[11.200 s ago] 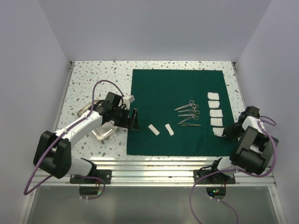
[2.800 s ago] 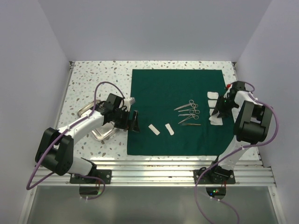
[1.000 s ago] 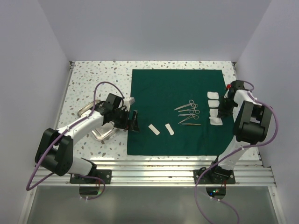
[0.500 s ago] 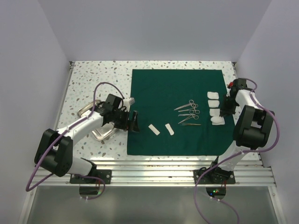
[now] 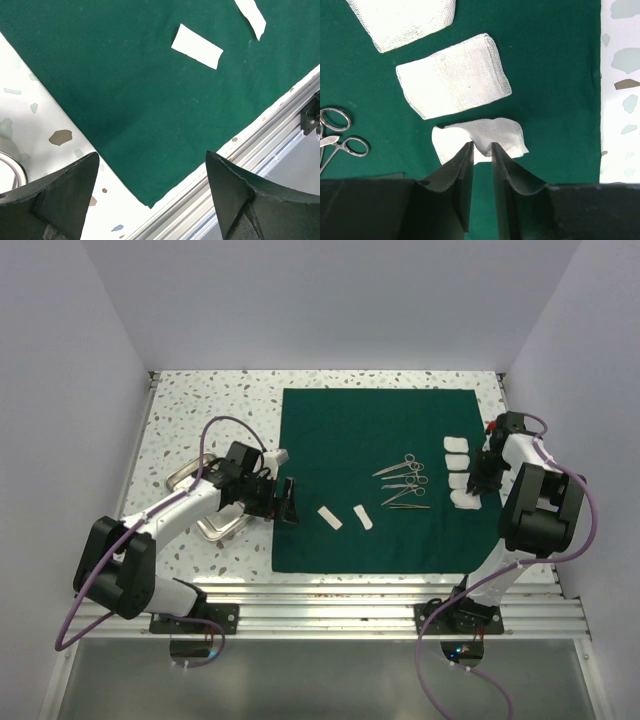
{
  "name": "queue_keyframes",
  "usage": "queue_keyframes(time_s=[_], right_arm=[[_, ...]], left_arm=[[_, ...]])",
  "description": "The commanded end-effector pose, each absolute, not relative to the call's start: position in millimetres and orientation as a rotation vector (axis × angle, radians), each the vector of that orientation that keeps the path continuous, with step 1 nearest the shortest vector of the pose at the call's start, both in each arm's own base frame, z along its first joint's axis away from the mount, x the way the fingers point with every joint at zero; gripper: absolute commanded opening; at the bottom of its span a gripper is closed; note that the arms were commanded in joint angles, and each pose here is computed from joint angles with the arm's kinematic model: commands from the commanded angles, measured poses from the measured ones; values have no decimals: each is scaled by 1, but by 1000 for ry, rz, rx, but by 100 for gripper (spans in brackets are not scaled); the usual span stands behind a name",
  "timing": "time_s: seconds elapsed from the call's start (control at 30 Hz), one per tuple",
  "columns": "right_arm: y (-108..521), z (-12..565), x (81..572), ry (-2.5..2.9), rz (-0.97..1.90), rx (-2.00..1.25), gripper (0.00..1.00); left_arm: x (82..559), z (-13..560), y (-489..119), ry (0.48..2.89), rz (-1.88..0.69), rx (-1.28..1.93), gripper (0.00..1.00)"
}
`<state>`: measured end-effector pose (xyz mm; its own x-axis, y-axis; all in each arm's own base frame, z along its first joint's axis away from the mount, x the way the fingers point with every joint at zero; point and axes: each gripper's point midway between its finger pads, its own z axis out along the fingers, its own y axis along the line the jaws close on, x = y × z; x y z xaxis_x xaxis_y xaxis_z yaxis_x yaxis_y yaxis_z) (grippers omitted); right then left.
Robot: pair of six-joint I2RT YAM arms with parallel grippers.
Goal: Prepare the surgical pack
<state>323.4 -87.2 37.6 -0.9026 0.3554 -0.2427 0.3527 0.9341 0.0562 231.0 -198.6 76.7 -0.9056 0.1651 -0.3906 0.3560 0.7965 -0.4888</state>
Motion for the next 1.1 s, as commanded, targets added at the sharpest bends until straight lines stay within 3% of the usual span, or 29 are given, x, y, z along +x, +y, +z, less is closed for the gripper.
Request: queue_keyframes(time_s=[0.0,0.17,0.47,1.07], right_arm=[[-89,33,323,2852,-6,525,24],[-95,38,324,2837,-63,547,11],[-108,51,322,2849,-161,555,0],[-75,83,309,2847,63,502,0]], left_arm=[[238,88,-203,2582,-850,418,91],[237,88,-203,2584,-852,417,91],[237,88,-203,2581,-853,415,91],[236,88,-204,2568,-872,419,92]])
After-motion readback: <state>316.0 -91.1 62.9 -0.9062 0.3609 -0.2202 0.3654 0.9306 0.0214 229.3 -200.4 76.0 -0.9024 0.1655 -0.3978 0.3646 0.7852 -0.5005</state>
